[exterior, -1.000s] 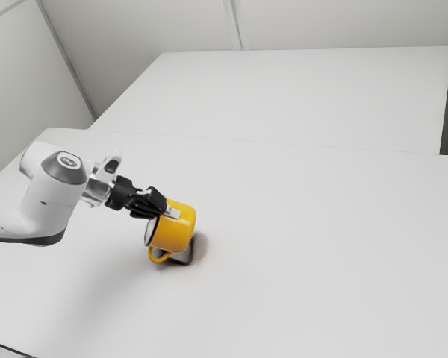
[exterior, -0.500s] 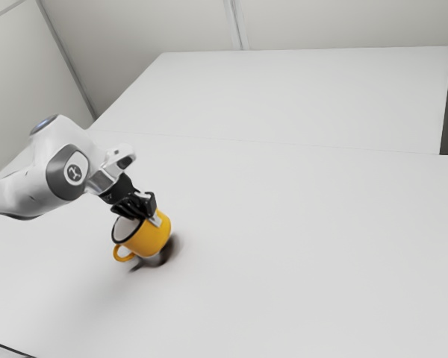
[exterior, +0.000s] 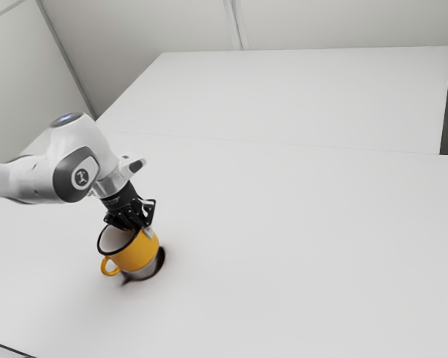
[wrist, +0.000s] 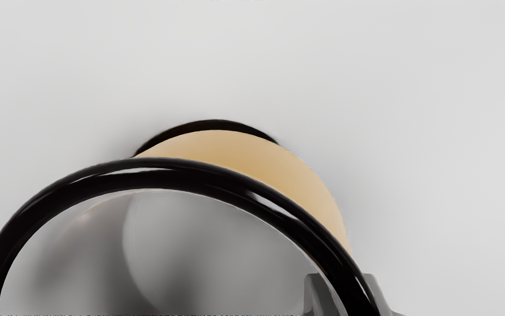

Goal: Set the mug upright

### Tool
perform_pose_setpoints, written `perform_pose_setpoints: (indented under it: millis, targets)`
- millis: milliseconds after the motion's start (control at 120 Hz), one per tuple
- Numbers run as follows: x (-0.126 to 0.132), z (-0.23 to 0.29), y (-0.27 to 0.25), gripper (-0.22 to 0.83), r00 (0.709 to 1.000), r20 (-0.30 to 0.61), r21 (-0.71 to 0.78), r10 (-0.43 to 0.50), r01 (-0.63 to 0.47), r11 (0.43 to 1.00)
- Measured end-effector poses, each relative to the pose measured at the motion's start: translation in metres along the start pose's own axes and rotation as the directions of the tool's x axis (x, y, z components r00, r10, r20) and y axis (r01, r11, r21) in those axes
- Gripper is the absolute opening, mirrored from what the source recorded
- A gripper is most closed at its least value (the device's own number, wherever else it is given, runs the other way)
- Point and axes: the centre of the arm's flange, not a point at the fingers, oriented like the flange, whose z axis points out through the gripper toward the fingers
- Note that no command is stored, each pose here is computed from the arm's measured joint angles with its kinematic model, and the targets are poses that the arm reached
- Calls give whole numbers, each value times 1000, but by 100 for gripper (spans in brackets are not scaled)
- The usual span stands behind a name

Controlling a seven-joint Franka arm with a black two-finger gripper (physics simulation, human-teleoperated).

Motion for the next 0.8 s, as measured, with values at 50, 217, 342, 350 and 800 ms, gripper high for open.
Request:
perform_pose_setpoints:
  millis: [50, 217, 342, 350, 800]
  targets:
    - [3, 3, 4, -16, 1000, 4, 28, -11, 11, 1000]
    - [8, 11, 12, -16, 998, 27, 91, -56, 53, 994]
    - [10, 12, 14, -15, 996, 38, 126, -85, 80, 989]
    - [10, 12, 14, -15, 996, 38, 130, -86, 81, 988]
    - [31, 28, 40, -15, 991, 24, 237, -128, 119, 964]
